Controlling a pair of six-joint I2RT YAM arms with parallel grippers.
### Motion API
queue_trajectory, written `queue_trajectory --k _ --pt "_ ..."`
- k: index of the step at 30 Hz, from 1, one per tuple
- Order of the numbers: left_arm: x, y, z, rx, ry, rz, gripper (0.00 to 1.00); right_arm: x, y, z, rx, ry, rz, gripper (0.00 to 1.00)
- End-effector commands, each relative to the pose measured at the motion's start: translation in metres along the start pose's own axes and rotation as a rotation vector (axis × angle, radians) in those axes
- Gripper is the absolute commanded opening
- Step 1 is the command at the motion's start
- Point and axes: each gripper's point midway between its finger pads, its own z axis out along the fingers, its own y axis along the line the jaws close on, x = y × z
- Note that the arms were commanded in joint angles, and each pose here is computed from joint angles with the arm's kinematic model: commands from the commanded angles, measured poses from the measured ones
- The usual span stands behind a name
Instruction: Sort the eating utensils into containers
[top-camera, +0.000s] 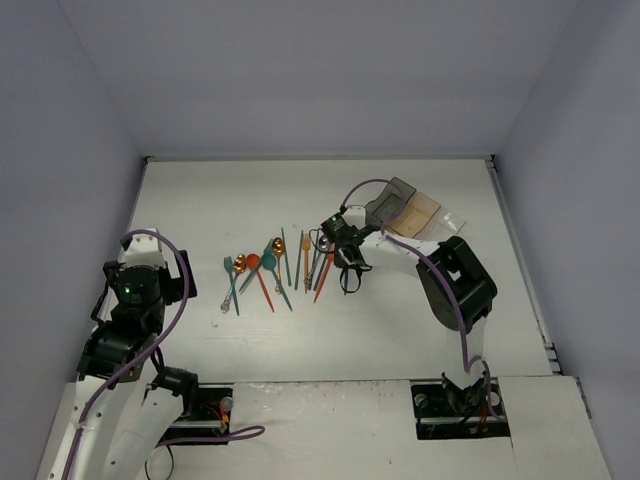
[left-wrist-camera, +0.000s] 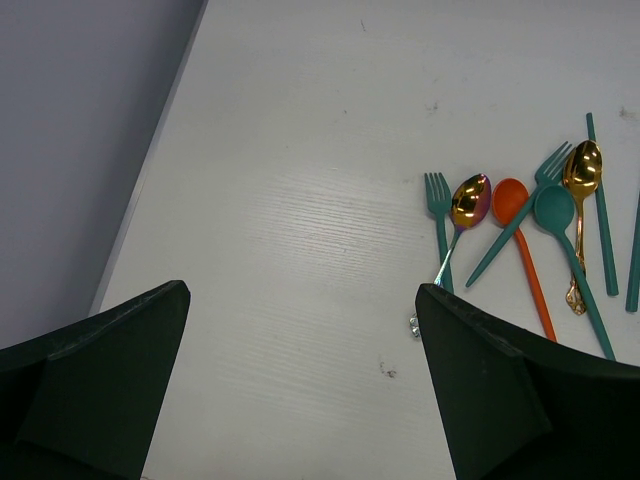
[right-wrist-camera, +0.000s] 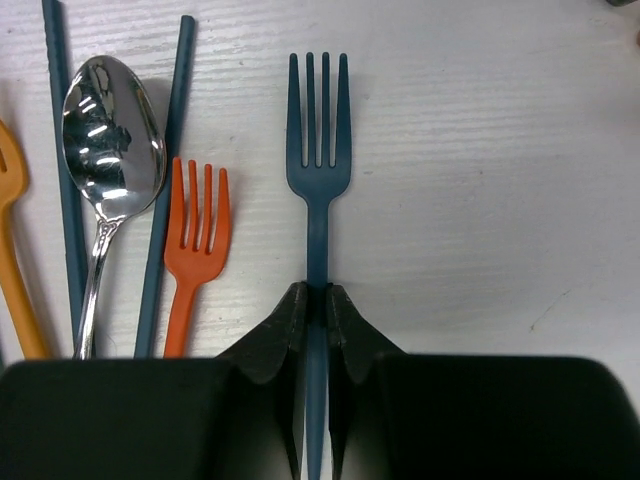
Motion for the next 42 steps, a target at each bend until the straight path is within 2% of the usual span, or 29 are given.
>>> queue_trajectory --k 1,5,10,16,25,36,42 --pt "-0.015 -0.006 0.004 0.015 -0.049 -0.032 0.95 -0.032 -0.009 -0.023 0.008 -0.104 0.029 0.0" --pt "-0.015 -0.007 0.004 0.017 -0.049 -0.031 0.95 -0.053 -0.017 -0.054 -0.016 -0.176 0.065 0.0" --pt "-0.014 -0.009 0.004 0.027 -0.046 -0.03 0.95 -0.08 -0.052 -0.097 -0.015 -0.23 0.158 0.0" --pt "-0.014 -0.011 0.005 0.037 -0.044 -0.025 0.95 -0.094 -0.133 -0.102 0.097 -0.179 0.301 0.0" --pt "-0.014 -0.013 0.005 0.047 -0.041 -0.021 0.95 -0.09 -0.214 -0.062 0.165 -0.041 0.487 0.0" --pt "-0.014 -0.014 0.006 0.051 -0.036 -0.02 0.95 -0.083 -0.219 -0.019 0.116 0.095 0.514 0.0" --pt "-0.013 -0.015 0.006 0.055 -0.033 -0.019 0.95 -0.083 -0.223 -0.009 0.139 0.107 0.517 0.11"
